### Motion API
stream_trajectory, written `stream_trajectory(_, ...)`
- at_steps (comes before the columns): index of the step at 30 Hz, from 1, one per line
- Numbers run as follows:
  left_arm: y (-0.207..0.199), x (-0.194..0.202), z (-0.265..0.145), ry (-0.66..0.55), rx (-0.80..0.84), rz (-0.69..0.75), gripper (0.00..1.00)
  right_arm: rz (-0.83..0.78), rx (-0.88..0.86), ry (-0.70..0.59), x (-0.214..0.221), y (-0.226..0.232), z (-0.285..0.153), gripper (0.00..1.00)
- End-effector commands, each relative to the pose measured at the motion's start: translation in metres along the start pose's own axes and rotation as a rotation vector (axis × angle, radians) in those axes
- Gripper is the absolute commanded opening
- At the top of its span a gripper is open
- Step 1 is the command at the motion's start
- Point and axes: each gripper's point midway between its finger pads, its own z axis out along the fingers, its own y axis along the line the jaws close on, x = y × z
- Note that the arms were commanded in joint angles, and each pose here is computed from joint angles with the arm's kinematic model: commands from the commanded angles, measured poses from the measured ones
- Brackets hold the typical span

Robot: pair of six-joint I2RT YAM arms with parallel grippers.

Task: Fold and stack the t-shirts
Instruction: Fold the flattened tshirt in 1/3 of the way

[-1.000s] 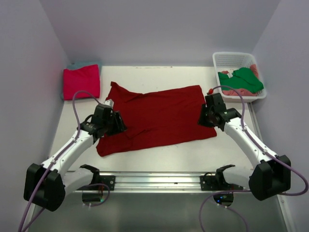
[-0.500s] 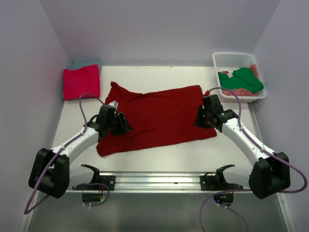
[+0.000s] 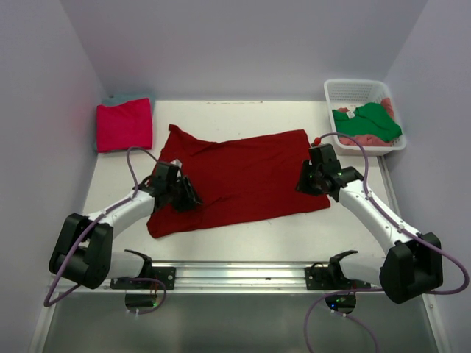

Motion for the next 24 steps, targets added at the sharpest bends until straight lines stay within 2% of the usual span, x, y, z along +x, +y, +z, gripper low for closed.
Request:
stream_trajectory(1,0.002,0.006,0.001,0.019,-0.009,-0.022,0.43,0.01,-0.002,-0.036,-0.008,0.002,-0.003,0.25)
stream_trajectory(5,0.005,0.011,-0.005,0.036,-0.039,-0.042,0.42,0.008,0.015,-0.025,-0.006,0.0,0.0,0.25)
stream_trajectory(8,0.003,0.009,-0.008,0.002,-0.05,-0.017,0.43,0.016,0.012,-0.027,-0.006,0.001,0.001,0.25)
stream_trajectory(18,0.012,0.023,0.015,0.057,-0.036,-0.011,0.41,0.012,0.019,-0.02,-0.004,-0.001,0.002,0.24)
stream_trajectory(20,0.012,0.022,0.017,0.057,-0.033,-0.005,0.37,0.013,0.015,-0.025,-0.004,-0.001,0.002,0.24)
stream_trajectory(23,0.009,0.022,0.018,0.058,-0.019,0.0,0.26,0.017,0.018,-0.025,-0.002,-0.003,0.002,0.24)
stream_trajectory(24,0.009,0.022,0.017,0.058,-0.015,0.005,0.2,0.016,0.016,-0.024,-0.001,-0.002,0.002,0.24)
